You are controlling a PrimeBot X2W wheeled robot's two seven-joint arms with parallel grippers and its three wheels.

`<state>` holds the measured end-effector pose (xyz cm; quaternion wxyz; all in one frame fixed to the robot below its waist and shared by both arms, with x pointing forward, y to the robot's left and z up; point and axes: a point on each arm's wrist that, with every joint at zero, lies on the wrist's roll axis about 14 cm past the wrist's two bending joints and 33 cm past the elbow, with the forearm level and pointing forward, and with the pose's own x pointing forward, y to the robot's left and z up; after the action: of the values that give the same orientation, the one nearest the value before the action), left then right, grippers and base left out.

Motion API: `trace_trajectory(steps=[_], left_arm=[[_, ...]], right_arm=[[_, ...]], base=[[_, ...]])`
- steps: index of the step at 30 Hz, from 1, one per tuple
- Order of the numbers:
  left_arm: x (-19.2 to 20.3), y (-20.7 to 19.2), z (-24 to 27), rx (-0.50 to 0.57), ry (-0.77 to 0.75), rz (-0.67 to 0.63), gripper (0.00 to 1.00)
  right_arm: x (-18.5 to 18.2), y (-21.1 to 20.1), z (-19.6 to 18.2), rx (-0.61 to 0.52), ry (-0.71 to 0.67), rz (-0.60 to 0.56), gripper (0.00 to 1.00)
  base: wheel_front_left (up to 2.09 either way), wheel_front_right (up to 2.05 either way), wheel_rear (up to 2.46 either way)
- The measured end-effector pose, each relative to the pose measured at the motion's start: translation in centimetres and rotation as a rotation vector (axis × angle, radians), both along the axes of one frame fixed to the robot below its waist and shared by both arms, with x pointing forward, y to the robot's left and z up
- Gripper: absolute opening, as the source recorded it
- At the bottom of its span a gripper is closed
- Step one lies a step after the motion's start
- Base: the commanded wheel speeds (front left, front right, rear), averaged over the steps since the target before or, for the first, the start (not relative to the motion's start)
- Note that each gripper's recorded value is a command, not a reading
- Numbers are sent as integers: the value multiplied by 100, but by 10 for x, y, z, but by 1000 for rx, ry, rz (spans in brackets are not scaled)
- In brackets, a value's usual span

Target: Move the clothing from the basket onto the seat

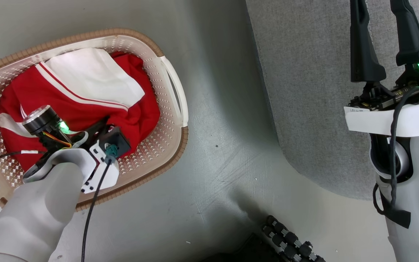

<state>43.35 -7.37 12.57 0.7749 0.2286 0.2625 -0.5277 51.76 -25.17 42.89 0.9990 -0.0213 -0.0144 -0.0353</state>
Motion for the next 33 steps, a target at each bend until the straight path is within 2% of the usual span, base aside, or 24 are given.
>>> trace_trajectory(steps=[6, 13, 21, 33], left_arm=[[25, -2, 18, -101, -6, 157, 0], [62, 14, 40, -179, -37, 361, 0], [82, 30, 70, -245, -75, 501, 0], [127, 54, 165, -478, -212, 730, 0]], right_arm=[[1, 1, 1, 7, -5, 1, 100], [6, 5, 5, 19, -21, 13, 100], [8, 12, 12, 7, -33, 31, 100], [8, 26, 28, -3, -56, 66, 100]], base=[[0, 0, 0], [0, 0, 0], [0, 0, 0], [0, 0, 0]])
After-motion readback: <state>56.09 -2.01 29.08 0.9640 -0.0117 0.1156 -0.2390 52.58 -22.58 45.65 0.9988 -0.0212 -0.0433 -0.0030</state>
